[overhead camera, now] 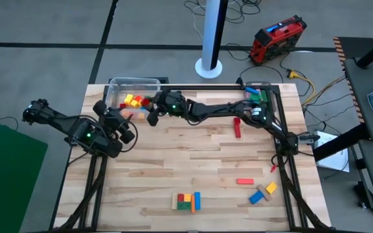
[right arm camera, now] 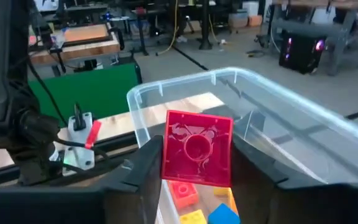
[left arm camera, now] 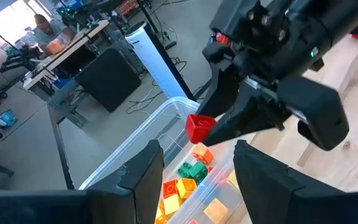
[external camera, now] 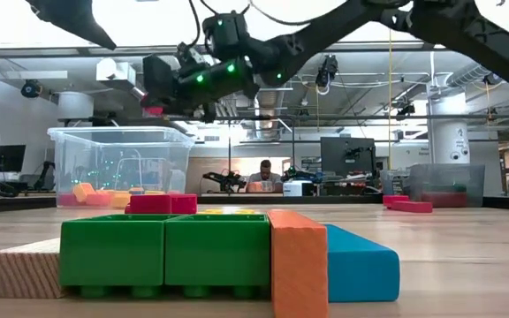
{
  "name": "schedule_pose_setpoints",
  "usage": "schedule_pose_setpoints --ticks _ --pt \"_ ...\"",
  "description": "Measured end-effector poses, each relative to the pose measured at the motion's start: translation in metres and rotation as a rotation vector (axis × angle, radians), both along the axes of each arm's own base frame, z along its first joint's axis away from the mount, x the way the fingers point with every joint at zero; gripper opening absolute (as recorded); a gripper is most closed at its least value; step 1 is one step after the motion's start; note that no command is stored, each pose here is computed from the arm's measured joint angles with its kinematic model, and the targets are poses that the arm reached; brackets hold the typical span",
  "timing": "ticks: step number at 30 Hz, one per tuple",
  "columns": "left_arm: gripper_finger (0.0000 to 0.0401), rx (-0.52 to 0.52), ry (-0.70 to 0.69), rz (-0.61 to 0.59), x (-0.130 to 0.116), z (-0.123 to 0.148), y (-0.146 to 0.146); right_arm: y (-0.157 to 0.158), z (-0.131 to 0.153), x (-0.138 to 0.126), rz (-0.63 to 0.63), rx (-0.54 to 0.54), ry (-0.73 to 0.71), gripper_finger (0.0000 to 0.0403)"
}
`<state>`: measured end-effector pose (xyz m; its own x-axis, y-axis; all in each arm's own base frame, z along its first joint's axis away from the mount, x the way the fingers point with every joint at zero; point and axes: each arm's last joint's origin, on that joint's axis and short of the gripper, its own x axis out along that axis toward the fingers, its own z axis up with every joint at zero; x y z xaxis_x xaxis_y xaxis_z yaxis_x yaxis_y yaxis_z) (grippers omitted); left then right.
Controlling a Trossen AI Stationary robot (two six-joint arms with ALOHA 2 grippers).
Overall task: Sort blocks by size
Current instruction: Put the red square game piece into the transparent bin, then put the brown rectangular wooden block into the black bin
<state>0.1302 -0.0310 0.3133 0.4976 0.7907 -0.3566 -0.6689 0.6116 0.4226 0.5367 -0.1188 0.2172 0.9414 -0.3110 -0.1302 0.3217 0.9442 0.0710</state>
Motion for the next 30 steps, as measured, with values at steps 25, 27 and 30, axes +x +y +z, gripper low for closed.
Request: schedule_pose_setpoints --ticks 25,27,30 --pt "0.0173 -0.24 0.029 -0.023 0.012 -0.022 -0.013 0.059 0.076 -0.067 0.139 -0.189 0.47 0.0257" --pt "0.0173 -0.273 0.036 -0.051 0.019 -0.031 -0.02 0.076 0.082 -0.09 0.129 -0.205 0.528 0.025" --pt "0.0173 -0.313 0.054 -0.107 0.032 -0.042 -0.034 0.099 0.084 -0.127 0.137 -0.178 0.553 0.0241"
